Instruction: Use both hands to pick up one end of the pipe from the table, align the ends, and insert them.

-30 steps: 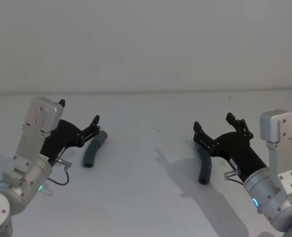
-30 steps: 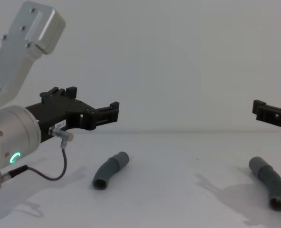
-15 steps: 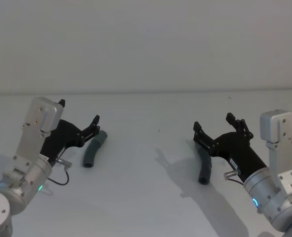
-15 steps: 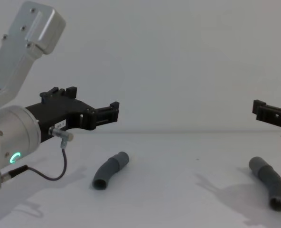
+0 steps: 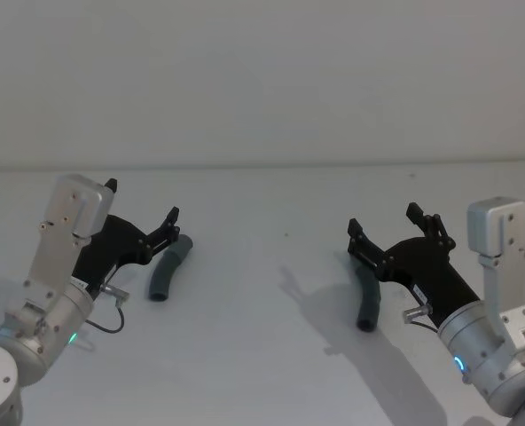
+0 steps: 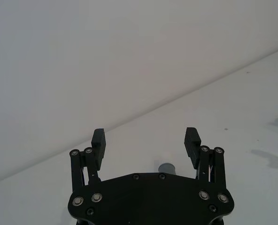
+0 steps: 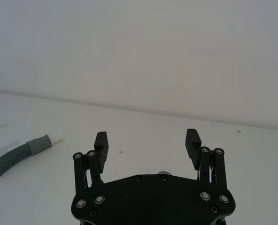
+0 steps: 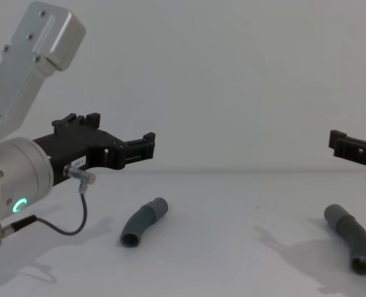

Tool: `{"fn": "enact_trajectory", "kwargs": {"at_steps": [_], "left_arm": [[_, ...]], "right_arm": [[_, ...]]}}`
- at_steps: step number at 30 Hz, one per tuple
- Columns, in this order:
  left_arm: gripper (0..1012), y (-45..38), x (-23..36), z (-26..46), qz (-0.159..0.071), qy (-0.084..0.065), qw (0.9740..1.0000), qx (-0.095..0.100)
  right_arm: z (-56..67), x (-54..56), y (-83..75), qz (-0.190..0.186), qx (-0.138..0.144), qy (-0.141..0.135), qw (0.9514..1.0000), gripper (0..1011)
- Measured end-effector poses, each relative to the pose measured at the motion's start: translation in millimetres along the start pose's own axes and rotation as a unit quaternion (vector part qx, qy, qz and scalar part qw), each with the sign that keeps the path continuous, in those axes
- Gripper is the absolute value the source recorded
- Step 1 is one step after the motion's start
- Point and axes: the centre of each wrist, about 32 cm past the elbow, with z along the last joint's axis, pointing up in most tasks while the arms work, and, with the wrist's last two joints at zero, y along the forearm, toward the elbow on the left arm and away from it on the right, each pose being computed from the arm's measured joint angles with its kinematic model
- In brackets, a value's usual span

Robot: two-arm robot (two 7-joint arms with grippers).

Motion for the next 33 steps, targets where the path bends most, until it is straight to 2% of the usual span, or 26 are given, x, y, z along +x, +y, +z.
{"fn": "enact_trajectory", "kwargs": {"at_steps": [16, 21, 25, 26, 29, 33], "left_arm": [[1001, -1.3, 0.9, 0.8, -0.001, 0.000, 1.0000, 0.000], [1001, -7.8, 7.2, 4.7, -0.007, 0.003, 1.0000, 0.003], [1001, -13.6, 13.9, 9.2, -0.013, 0.011, 0.9998, 0.013], [1001, -13.6, 13.9, 9.2, -0.013, 0.011, 0.9998, 0.013], [1001, -18.6, 20.6, 14.0, -0.016, 0.022, 0.9993, 0.026], [1001, -22.9, 26.3, 18.0, -0.019, 0.036, 0.9982, 0.044]], "right_arm": [[0.0, 0.0, 0.0, 0.000, 0.000, 0.000, 1.0000, 1000], [0.0, 0.0, 0.0, 0.000, 0.000, 0.000, 1.0000, 1000], [0.0, 0.0, 0.0, 0.000, 0.000, 0.000, 1.0000, 1000], [0.0, 0.0, 0.0, 0.000, 0.000, 0.000, 1.0000, 1000], [0.0, 0.0, 0.0, 0.000, 0.000, 0.000, 1.0000, 1000], [0.0, 0.0, 0.0, 0.000, 0.000, 0.000, 1.0000, 1000]]}}
